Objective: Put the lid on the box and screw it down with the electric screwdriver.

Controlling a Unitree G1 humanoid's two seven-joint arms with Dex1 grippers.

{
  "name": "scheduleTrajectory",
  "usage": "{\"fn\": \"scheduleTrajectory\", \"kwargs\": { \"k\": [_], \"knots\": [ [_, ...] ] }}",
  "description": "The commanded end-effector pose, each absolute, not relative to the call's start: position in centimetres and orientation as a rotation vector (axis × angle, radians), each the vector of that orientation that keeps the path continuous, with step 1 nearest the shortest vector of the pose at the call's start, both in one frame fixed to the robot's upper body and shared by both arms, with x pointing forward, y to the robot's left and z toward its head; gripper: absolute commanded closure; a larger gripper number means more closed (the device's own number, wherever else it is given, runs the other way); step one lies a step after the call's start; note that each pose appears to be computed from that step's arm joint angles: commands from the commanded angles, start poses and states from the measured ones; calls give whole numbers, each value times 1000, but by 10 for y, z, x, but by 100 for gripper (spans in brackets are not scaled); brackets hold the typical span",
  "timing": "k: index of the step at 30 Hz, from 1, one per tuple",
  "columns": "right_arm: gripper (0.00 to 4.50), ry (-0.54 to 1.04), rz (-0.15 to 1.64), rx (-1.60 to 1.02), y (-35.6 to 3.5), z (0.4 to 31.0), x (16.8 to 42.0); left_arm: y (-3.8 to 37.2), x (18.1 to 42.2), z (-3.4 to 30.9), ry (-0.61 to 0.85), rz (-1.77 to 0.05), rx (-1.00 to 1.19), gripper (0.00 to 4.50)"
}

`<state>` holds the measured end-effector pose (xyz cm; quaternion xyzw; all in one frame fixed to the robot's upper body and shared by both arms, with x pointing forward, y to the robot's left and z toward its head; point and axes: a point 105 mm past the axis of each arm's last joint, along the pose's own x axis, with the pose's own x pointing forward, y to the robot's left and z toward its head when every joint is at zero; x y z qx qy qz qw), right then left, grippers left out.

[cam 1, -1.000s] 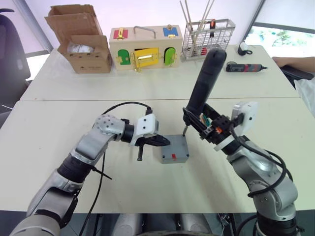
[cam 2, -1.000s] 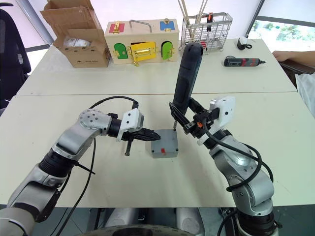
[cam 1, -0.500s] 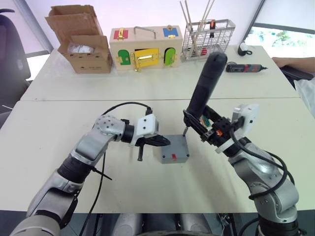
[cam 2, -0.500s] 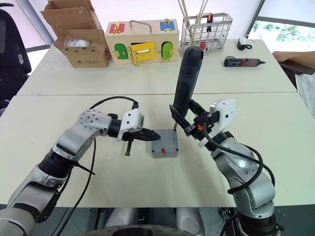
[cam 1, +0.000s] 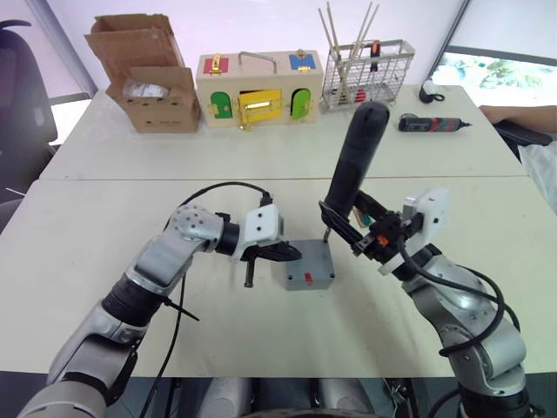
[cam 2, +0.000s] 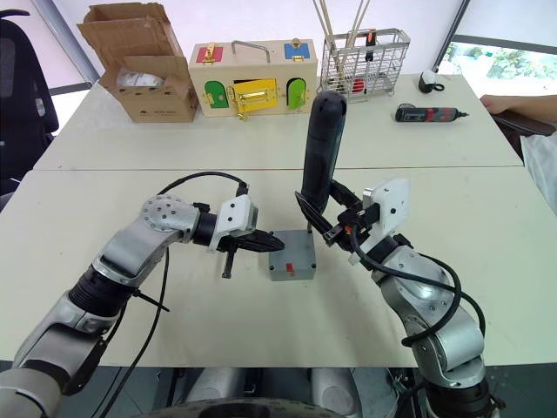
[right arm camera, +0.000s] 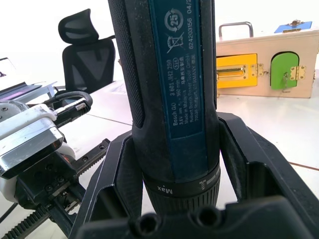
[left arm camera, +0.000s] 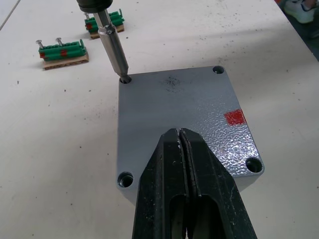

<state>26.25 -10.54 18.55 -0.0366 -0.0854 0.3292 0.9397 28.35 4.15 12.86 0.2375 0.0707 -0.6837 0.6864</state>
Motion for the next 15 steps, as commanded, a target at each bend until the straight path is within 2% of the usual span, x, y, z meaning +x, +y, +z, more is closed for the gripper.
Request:
{"fn": "scheduleTrajectory", "kwargs": {
  "k": [1,5,15],
  "knots": [
    [262,-38,740,-97,-99,155,254,39,281,128,172,-1535,544,450],
    [262,4,756,-109,-96,143,251,38,281,129,172,-1536,543,450],
    [262,103,613,-144,-112,121,273,37,283,125,185,-1535,558,450]
  ]
}}
